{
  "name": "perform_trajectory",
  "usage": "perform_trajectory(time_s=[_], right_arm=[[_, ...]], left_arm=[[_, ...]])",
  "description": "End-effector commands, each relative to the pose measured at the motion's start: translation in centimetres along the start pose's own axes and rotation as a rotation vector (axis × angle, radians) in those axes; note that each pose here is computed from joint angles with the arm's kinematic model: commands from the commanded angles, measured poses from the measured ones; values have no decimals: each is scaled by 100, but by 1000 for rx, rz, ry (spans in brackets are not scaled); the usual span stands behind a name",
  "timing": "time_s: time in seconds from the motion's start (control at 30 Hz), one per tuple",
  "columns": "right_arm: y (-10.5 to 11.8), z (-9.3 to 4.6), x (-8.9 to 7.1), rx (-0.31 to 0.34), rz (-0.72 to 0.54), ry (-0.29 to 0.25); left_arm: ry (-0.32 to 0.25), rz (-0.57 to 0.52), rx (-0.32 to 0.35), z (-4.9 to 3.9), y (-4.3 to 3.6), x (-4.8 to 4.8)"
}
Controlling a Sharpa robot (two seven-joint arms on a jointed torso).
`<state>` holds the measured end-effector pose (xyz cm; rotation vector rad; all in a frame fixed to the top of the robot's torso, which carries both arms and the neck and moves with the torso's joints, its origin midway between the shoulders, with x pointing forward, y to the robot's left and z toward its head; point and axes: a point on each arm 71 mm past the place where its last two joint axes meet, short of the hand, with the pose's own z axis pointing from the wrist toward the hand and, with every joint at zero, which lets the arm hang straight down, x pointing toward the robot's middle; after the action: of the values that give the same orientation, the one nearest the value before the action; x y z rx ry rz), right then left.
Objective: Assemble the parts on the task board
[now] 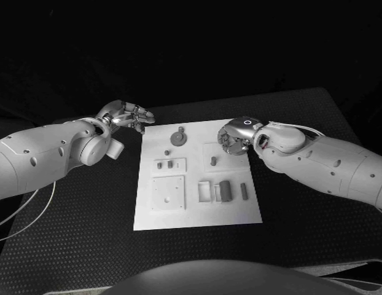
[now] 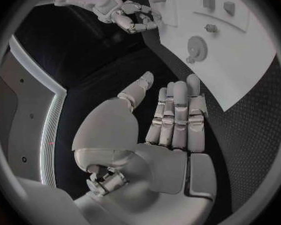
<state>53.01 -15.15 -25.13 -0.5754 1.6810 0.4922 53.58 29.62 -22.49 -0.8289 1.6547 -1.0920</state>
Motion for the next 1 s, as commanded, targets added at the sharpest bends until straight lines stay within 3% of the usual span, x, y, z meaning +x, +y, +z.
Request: perform_trajectory(time_s=[0.03, 0.7, 1.0], right_arm=[[4, -11, 100, -4, -30, 55], [31, -13, 142, -4, -97, 83], [54, -6, 122, -7, -112, 57]], left_arm=[[14, -12, 12, 6, -22, 25], [14, -12, 5, -2, -17, 17], [14, -12, 4, -2, -15, 15]])
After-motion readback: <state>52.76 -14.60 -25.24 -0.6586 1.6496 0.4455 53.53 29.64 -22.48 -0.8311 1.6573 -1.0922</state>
